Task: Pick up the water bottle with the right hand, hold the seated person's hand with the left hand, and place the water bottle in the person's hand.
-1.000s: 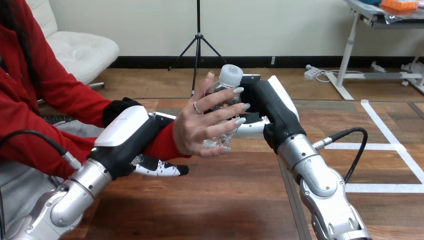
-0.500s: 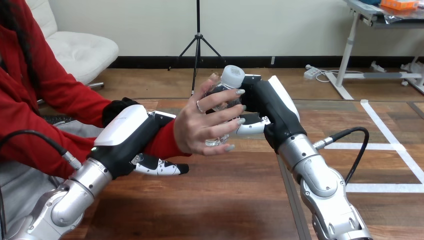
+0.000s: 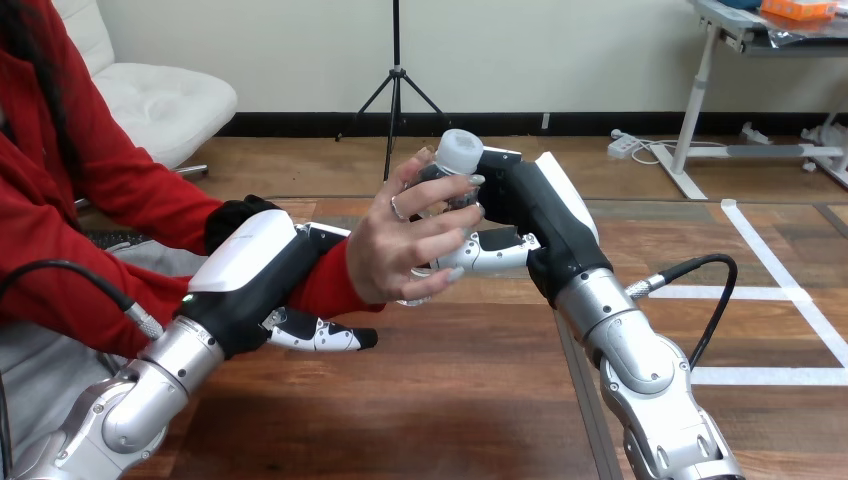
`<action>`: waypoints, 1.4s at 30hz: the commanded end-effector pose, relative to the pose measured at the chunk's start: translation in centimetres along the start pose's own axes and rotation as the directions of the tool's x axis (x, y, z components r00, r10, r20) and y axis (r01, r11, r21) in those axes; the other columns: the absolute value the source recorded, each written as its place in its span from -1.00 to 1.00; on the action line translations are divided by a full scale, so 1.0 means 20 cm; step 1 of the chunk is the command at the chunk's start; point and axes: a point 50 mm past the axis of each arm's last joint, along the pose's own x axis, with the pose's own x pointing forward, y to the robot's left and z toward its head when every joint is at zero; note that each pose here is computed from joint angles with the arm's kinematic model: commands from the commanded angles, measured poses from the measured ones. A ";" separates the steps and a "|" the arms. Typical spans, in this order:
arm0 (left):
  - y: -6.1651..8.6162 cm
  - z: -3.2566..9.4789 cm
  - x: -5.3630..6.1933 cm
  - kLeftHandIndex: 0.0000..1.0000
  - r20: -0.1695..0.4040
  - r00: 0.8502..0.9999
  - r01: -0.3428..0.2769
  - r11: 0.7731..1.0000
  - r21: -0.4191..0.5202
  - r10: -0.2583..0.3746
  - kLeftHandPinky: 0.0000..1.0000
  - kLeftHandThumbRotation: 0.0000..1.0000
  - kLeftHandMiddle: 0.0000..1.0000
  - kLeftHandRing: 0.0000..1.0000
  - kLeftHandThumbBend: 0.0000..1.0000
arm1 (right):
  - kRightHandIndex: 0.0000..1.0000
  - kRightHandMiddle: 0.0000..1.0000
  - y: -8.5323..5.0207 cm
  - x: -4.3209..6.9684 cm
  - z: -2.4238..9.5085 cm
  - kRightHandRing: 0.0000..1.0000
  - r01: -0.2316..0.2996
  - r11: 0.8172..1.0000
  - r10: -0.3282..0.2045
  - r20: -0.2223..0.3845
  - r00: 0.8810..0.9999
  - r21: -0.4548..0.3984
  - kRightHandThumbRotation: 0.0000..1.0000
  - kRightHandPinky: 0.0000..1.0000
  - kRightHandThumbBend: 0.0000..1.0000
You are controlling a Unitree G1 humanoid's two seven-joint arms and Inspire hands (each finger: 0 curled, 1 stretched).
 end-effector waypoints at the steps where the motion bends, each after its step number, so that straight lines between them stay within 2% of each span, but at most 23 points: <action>1: -0.06 0.11 0.08 -0.04 0.116 0.993 0.026 1.000 -0.017 -0.024 -0.32 -0.84 -0.05 -0.19 0.42 | 0.26 0.35 0.02 0.10 0.21 0.33 -0.021 1.000 0.023 0.157 0.987 -0.012 -0.78 0.16 0.84; 16: -0.05 0.10 0.07 -0.04 0.114 0.993 0.023 1.000 -0.017 -0.021 -0.31 -0.88 -0.05 -0.19 0.43 | 0.32 0.41 0.01 0.09 0.20 0.42 -0.004 1.000 0.008 0.147 0.989 -0.028 -0.62 0.30 0.83; 22: -0.05 0.10 0.07 -0.04 0.112 0.993 0.024 1.000 -0.013 -0.023 -0.31 -0.89 -0.05 -0.18 0.43 | 0.32 0.41 0.00 0.09 0.19 0.42 0.006 0.999 -0.001 0.144 0.990 -0.034 -0.57 0.29 0.82; 26: -0.05 0.10 0.07 -0.04 0.114 0.993 0.021 1.000 -0.012 -0.019 -0.32 -0.91 -0.06 -0.20 0.42 | 0.32 0.39 -0.01 0.08 0.19 0.38 0.017 0.999 -0.013 0.147 0.989 -0.027 -0.52 0.22 0.78; 34: -0.06 0.11 0.07 -0.07 0.119 0.993 0.012 1.000 -0.013 -0.010 -0.37 -0.98 -0.09 -0.25 0.43 | 0.29 0.30 -0.03 0.05 0.18 0.22 0.087 0.996 -0.083 0.146 0.986 -0.021 -0.35 0.01 0.72; 42: -0.06 0.10 0.07 -0.10 0.119 0.993 0.009 1.000 -0.017 -0.007 -0.40 -1.00 -0.12 -0.28 0.41 | 0.29 0.26 -0.07 0.01 0.17 0.17 0.155 0.988 -0.151 0.135 0.979 -0.021 -0.20 -0.04 0.61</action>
